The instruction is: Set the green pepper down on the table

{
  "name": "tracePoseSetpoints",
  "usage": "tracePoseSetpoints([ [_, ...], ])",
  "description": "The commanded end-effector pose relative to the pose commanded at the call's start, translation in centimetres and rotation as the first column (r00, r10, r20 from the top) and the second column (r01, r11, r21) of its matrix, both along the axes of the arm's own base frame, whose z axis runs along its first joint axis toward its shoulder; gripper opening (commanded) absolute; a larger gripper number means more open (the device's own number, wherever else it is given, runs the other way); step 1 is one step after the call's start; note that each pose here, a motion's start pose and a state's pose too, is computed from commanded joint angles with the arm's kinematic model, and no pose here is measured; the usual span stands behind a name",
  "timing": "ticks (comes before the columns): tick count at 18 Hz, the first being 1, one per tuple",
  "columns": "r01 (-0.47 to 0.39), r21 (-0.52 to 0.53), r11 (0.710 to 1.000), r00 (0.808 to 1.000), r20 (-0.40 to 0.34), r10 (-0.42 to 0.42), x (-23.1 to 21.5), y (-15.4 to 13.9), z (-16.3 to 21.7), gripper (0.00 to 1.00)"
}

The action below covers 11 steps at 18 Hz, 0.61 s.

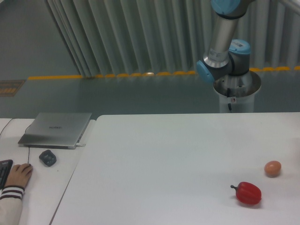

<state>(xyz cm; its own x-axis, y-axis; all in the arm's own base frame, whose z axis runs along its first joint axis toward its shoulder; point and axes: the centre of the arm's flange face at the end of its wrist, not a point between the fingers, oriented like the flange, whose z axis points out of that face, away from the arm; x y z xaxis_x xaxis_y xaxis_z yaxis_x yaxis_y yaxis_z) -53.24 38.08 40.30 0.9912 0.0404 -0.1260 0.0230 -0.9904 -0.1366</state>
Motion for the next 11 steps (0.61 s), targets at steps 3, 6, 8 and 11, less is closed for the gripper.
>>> tracePoseSetpoints([
  [3, -0.056, 0.032, 0.998, 0.998, 0.021, 0.055, 1.6, 2.2, 0.0, 0.51],
  [6, -0.085, 0.042, 0.996, 0.996, 0.043, 0.083, 3.1, 4.2, -0.6, 0.51],
  [8, -0.107, 0.033, 0.994, 0.993, 0.061, 0.105, 4.1, 5.5, -1.5, 0.51],
  [11, -0.087, 0.019, 0.996, 0.992, 0.088, 0.085, 5.2, 6.8, -3.2, 0.51],
])
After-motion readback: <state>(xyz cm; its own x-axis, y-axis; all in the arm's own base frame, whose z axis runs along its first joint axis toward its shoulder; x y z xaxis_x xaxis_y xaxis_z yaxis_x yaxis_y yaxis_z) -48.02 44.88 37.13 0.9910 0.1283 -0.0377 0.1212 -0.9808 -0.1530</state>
